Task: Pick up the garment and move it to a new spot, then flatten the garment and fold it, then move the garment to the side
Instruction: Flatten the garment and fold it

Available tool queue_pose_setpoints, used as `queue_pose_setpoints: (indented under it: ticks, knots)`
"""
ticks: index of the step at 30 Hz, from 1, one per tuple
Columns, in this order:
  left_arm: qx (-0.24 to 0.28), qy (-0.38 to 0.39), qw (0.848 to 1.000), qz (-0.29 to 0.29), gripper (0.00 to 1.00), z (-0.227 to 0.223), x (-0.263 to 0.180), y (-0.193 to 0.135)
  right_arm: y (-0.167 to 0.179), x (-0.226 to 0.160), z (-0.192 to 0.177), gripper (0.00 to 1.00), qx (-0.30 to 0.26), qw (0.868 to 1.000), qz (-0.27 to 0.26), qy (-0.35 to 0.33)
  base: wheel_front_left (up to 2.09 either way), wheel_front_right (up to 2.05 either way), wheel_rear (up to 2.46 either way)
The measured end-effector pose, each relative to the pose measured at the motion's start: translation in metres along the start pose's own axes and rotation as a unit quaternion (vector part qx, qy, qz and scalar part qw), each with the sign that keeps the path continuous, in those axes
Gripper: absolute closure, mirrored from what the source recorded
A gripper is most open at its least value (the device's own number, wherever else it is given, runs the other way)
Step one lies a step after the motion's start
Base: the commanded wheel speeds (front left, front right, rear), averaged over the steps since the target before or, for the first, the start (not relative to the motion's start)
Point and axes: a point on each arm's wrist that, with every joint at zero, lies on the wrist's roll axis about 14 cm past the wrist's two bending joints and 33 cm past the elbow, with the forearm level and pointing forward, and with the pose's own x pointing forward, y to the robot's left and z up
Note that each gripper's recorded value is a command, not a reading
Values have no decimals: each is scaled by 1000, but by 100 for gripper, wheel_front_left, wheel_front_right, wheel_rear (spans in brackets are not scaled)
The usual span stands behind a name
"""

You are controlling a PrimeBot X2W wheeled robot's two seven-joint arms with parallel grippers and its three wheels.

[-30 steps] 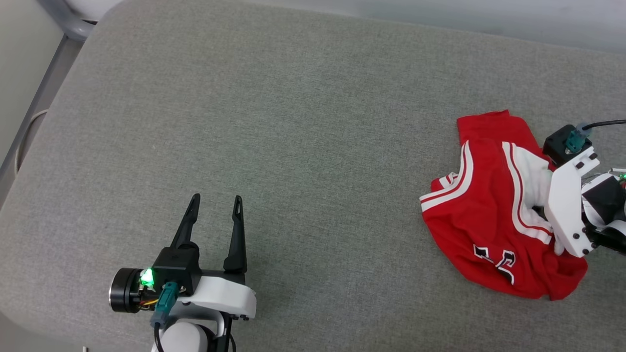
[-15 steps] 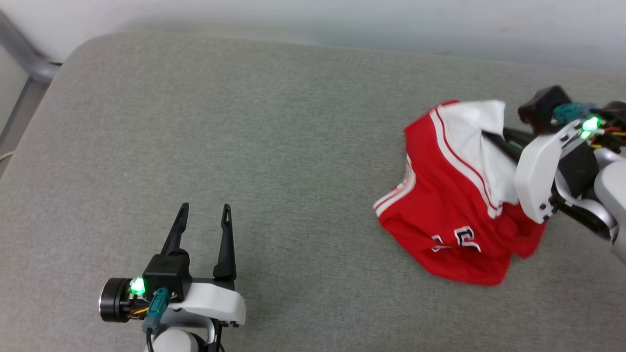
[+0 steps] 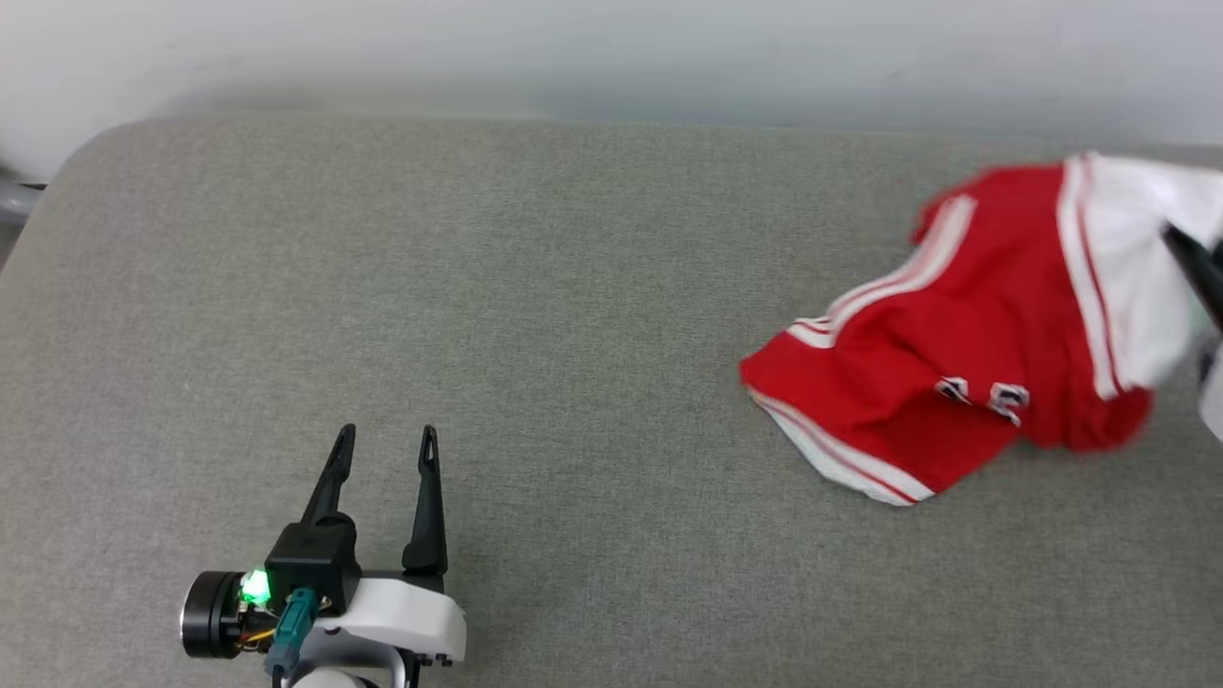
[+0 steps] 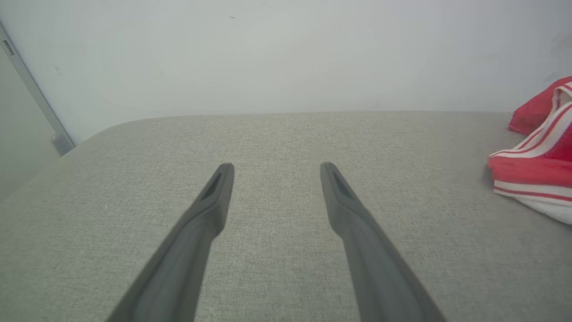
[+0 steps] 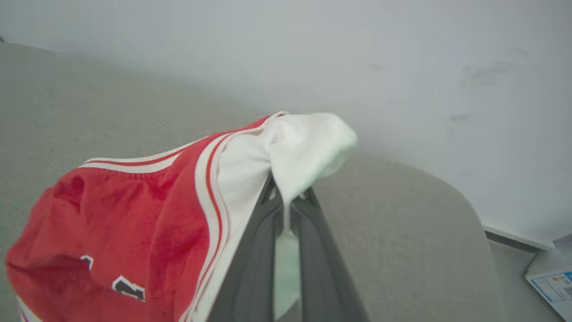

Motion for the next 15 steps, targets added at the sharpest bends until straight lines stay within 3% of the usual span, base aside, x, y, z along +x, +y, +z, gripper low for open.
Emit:
queue_pose_setpoints:
  ticks: [4,8,15]
  knots:
    - [-1,3,1000,-6,0,-2,-2,-4,-46,-36,-54,100,30,995,-81,51,0,0,0]
    - [-3,2,1000,-11,0,-1,0,-7,-66,-73,-112,100,72,981,-137,118,0,0,0]
    - [-2,6,1000,-18,0,-5,1,-10,-84,-145,-210,100,134,932,-219,254,0,0,0]
